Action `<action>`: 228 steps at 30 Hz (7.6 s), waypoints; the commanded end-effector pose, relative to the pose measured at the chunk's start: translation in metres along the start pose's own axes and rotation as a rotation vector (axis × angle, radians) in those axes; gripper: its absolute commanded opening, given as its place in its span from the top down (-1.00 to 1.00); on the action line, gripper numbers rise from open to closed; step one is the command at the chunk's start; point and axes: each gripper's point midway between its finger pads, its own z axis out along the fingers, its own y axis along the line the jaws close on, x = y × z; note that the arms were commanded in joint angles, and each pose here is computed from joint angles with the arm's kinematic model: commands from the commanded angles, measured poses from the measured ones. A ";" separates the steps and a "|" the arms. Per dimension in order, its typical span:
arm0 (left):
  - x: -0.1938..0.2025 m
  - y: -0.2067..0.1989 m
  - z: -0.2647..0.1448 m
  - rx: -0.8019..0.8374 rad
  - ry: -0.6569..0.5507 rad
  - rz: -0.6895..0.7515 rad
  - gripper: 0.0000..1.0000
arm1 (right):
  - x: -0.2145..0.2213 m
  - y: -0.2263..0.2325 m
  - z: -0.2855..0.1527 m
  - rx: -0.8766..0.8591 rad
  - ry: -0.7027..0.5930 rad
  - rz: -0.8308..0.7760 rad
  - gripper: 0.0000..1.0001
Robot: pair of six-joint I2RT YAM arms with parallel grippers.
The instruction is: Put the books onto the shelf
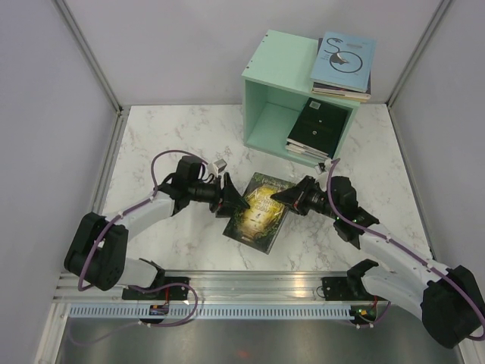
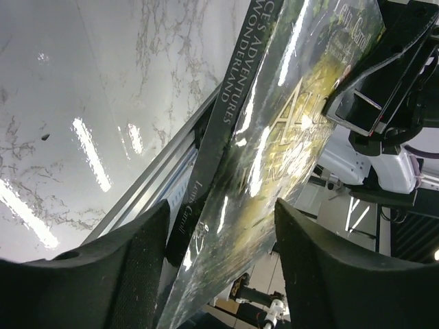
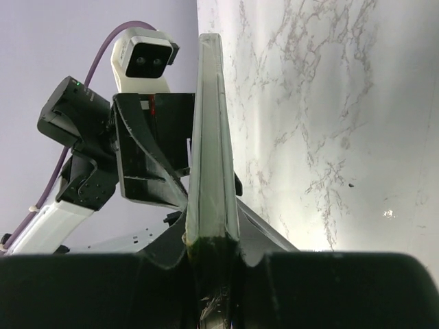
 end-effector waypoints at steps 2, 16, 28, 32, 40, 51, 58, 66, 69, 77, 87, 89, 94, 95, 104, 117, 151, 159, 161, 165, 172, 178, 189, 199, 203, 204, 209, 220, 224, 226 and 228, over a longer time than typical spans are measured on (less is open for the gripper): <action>0.005 -0.022 0.002 0.077 0.026 0.061 -0.22 | -0.009 0.045 -0.005 -0.139 -0.025 -0.027 1.00; 0.032 -0.092 -0.022 0.405 0.156 0.082 0.73 | -0.025 0.039 0.000 -0.159 -0.075 -0.019 1.00; 0.032 -0.116 -0.024 0.492 0.210 0.050 0.39 | -0.039 0.044 0.006 -0.171 -0.115 -0.023 1.00; 0.027 -0.120 -0.022 0.522 0.205 0.038 0.12 | -0.039 0.041 0.004 -0.164 -0.126 -0.019 1.00; 0.016 -0.121 -0.014 0.517 0.188 0.030 0.95 | -0.043 0.039 0.000 -0.156 -0.143 -0.024 1.00; -0.031 -0.123 -0.001 0.383 0.008 0.072 0.95 | -0.011 0.026 -0.013 -0.120 0.006 0.010 -0.96; -0.056 -0.128 0.006 0.371 -0.025 0.075 0.95 | 0.005 0.029 -0.047 -0.182 -0.017 0.080 -0.96; -0.054 -0.127 0.015 0.369 0.020 0.082 0.95 | -0.002 0.031 -0.064 -0.194 -0.115 0.092 -0.96; -0.047 -0.125 0.019 0.364 0.034 0.083 0.95 | -0.003 0.032 -0.061 -0.186 -0.112 0.089 -0.93; -0.042 -0.119 0.029 0.342 0.051 0.086 0.95 | -0.009 0.040 -0.062 -0.213 -0.135 0.080 0.20; -0.046 -0.095 0.041 0.261 0.071 0.087 0.78 | -0.009 0.042 -0.075 -0.243 -0.179 0.106 1.00; -0.048 -0.094 0.040 0.253 0.070 0.101 0.34 | -0.013 0.038 -0.074 -0.230 -0.200 0.115 1.00; -0.055 -0.077 0.024 0.172 0.039 0.110 -0.47 | -0.027 0.050 -0.071 -0.220 -0.244 0.101 1.00; -0.056 -0.075 0.020 0.166 0.030 0.109 -0.58 | -0.029 0.054 -0.070 -0.219 -0.249 0.082 1.00; -0.073 -0.053 -0.039 0.148 -0.090 0.083 -0.64 | -0.069 0.089 -0.056 -0.190 -0.315 0.009 1.00; -0.040 -0.043 -0.054 0.135 -0.097 0.104 -0.59 | -0.174 0.085 -0.030 -0.187 -0.499 0.126 1.00; -0.030 -0.020 -0.053 0.115 -0.111 0.093 -0.54 | -0.190 -0.062 -0.036 0.049 -0.493 0.442 -0.22; -0.033 -0.016 -0.051 0.113 -0.109 0.086 -0.52 | -0.187 -0.062 -0.037 0.044 -0.490 0.445 -0.13; -0.033 -0.016 -0.050 0.112 -0.110 0.084 -0.52 | -0.188 -0.062 -0.037 0.043 -0.497 0.446 0.02; -0.031 -0.014 -0.051 0.113 -0.108 0.081 -0.51 | -0.195 -0.063 -0.036 0.036 -0.521 0.456 0.48; -0.026 -0.010 -0.050 0.110 -0.105 0.076 -0.51 | -0.217 -0.060 -0.041 0.051 -0.614 0.466 1.00; -0.026 -0.008 -0.052 0.113 -0.103 0.072 -0.50 | -0.236 -0.069 -0.058 0.124 -0.783 0.518 1.00; -0.024 -0.006 -0.056 0.120 -0.101 0.065 -0.50 | -0.255 -0.089 -0.049 0.184 -0.867 0.615 1.00; -0.023 -0.001 -0.062 0.117 -0.113 0.061 -0.49 | -0.256 -0.102 -0.018 0.229 -0.819 0.637 1.00; -0.023 0.003 -0.064 0.117 -0.116 0.053 -0.49 | -0.252 -0.109 -0.017 0.263 -0.809 0.649 0.52; -0.024 0.003 -0.065 0.117 -0.121 0.054 -0.49 | -0.250 -0.111 -0.017 0.271 -0.804 0.657 0.22; -0.025 0.006 -0.067 0.116 -0.125 0.048 -0.49 | -0.237 -0.115 -0.020 0.285 -0.774 0.670 -0.28; -0.035 0.011 -0.066 0.095 -0.144 0.044 -0.48 | -0.189 -0.101 -0.032 0.302 -0.686 0.549 -0.17; -0.038 0.013 -0.065 0.090 -0.145 0.038 -0.47 | -0.173 -0.082 -0.016 0.316 -0.619 0.426 0.95; -0.040 0.012 -0.065 0.090 -0.147 0.041 -0.47 | -0.169 -0.082 -0.009 0.326 -0.597 0.410 1.00; -0.040 0.011 -0.065 0.091 -0.148 0.041 -0.47 | -0.167 -0.080 0.002 0.335 -0.578 0.402 1.00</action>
